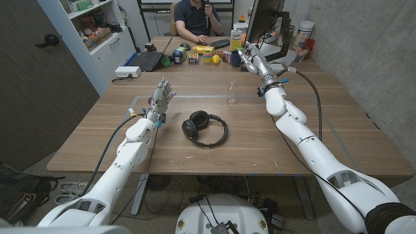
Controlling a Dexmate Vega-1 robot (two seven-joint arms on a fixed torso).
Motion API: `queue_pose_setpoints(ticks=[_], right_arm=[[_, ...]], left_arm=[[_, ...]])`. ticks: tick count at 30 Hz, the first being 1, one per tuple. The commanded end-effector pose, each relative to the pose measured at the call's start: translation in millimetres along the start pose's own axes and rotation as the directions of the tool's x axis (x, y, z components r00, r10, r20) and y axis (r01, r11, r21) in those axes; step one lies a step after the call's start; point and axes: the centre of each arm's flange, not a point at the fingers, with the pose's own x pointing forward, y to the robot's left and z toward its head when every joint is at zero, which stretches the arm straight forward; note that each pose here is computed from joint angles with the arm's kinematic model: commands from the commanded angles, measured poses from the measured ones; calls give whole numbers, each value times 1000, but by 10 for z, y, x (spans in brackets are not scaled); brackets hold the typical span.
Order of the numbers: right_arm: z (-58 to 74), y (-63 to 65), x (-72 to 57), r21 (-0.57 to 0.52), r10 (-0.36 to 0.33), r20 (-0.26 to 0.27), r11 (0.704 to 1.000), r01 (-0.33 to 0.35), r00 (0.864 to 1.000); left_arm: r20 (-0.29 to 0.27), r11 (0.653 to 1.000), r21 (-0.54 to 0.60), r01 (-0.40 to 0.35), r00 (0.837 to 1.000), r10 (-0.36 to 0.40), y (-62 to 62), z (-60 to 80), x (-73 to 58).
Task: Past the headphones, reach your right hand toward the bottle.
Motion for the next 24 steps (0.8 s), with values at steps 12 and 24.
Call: queue_pose_setpoints(ticks=[12,24], right_arm=[[385,326,117,-350,135,38,930,-113,990],[310,485,193,-358,252,-8,903,-238,968]], left_arm=[[-1,1000,-6,-17,1000,17,39,-25,-42],[-5,1000,-6,-22,1000,22,53,-40,-35]])
